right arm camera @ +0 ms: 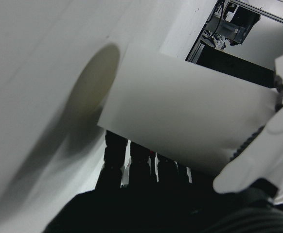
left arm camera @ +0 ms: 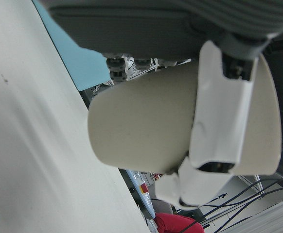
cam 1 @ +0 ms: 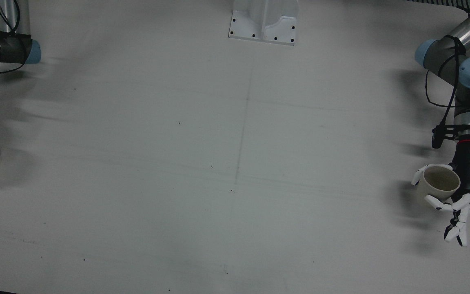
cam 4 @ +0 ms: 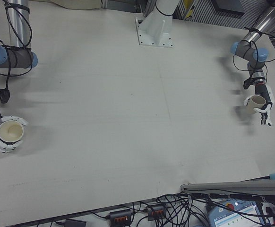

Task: Pour water
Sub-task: 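Grasp the farther cup with the right hand and lift it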

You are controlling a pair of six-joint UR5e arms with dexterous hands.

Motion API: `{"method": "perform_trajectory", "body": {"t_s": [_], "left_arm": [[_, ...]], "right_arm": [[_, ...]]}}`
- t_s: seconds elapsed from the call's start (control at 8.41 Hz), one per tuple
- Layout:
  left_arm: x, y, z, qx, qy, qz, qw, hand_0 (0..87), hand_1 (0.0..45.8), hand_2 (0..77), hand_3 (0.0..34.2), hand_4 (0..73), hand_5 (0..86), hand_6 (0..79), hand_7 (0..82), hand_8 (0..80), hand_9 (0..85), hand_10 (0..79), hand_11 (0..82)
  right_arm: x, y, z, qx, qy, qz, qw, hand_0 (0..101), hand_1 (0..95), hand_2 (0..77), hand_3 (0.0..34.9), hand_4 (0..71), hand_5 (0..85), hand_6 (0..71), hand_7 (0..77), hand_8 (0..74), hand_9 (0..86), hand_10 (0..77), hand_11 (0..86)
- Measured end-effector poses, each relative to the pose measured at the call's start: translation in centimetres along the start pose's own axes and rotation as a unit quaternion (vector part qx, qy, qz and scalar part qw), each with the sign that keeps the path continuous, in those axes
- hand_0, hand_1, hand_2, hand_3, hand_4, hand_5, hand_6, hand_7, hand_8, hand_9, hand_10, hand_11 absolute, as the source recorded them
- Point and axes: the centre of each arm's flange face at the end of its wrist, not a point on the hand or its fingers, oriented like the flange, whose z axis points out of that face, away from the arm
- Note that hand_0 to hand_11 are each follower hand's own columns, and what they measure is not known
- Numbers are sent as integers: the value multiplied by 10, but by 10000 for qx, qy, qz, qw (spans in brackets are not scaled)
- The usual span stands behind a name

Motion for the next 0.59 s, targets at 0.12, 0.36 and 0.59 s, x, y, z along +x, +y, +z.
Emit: {"method": "perform_trajectory", "body": {"t_s": [0.12, 0.36, 0.59], "left_arm": [[1, 1, 1, -3, 10, -14, 10000, 714, 191, 382, 3, 447, 464, 98, 142, 27, 22, 65, 125], [5, 8, 3, -41, 51, -73, 10000, 739, 191, 382, 0, 447, 464, 98, 142, 27, 22, 65, 125], [14, 28, 7, -96, 77, -139, 9998, 749, 191, 382, 0, 447, 464, 98, 142, 27, 33, 65, 120]], "right_arm": [[-2, 2, 1, -27, -41, 50, 10000, 345, 44, 267, 8, 398, 398, 387, 627, 398, 573, 109, 349], [-26, 19, 3, -231, -274, 152, 9992, 381, 44, 278, 44, 382, 404, 371, 600, 393, 562, 344, 502], [-76, 47, -3, -375, -580, 146, 9975, 440, 65, 284, 44, 387, 409, 365, 584, 371, 529, 344, 485]]}}
